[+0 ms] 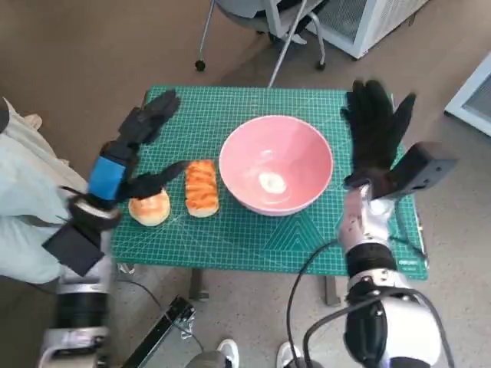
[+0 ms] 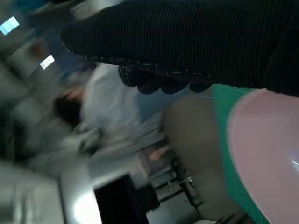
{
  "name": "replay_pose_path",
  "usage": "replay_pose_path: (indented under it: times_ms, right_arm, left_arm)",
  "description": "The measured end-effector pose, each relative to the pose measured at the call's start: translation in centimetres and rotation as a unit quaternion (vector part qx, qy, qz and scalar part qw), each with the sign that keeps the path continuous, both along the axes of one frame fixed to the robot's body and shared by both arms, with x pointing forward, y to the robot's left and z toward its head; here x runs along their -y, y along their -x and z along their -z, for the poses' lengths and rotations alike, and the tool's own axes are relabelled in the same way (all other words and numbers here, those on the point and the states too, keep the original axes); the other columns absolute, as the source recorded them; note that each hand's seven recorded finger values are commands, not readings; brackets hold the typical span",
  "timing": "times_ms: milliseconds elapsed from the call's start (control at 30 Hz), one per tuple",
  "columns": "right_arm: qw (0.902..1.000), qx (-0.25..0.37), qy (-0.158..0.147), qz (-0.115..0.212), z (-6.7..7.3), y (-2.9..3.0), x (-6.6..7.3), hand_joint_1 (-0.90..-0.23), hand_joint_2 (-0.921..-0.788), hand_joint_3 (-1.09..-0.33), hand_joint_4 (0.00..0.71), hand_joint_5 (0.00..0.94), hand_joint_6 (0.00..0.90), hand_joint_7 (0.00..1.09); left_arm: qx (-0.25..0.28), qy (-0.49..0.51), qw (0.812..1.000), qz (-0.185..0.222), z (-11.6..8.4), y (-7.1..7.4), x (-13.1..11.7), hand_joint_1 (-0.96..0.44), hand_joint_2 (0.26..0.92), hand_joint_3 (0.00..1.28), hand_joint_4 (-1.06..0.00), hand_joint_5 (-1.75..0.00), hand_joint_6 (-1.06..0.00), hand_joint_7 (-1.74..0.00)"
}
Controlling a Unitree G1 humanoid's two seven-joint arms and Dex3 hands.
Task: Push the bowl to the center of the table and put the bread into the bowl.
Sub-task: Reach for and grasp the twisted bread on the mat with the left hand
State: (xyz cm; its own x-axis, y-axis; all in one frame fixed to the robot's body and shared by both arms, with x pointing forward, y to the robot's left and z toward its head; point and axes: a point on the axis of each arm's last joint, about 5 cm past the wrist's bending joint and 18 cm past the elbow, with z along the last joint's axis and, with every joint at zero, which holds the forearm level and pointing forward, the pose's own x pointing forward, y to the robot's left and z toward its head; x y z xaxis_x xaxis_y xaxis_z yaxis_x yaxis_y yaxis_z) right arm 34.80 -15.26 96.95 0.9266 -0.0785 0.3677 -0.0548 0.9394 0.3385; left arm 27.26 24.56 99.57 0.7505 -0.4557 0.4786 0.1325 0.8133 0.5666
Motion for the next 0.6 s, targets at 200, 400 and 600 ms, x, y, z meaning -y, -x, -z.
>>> replay_pose_path:
  times_ms: [200, 400, 600]
  right_arm:
    - [0.9698, 0.188, 0.142, -0.064, -2.7, 0.47, 0.7, -0.527, -0.921, -0.757, 0.405, 0.031, 0.093, 0.81]
    - [0.9308, 0.282, 0.217, -0.086, -4.0, 1.20, 1.4, -0.540, -0.921, -0.763, 0.410, 0.025, 0.060, 0.88]
    - [0.9198, 0.309, 0.223, -0.095, -3.8, 1.77, 1.1, -0.542, -0.921, -0.767, 0.417, 0.027, 0.042, 0.93]
  left_arm:
    - [-0.043, -0.173, 0.984, 0.009, -2.5, -0.7, -2.4, -0.23, 0.908, 0.05, -0.43, -0.01, -0.35, -0.33]
    - [-0.062, -0.248, 0.966, 0.028, -4.6, -1.4, -3.2, -0.09, 0.874, 0.01, -0.45, -0.01, -0.43, -0.29]
    - [-0.063, -0.331, 0.940, 0.051, -5.0, -2.4, -2.0, -0.06, 0.846, 0.00, -0.47, -0.01, -0.50, -0.20]
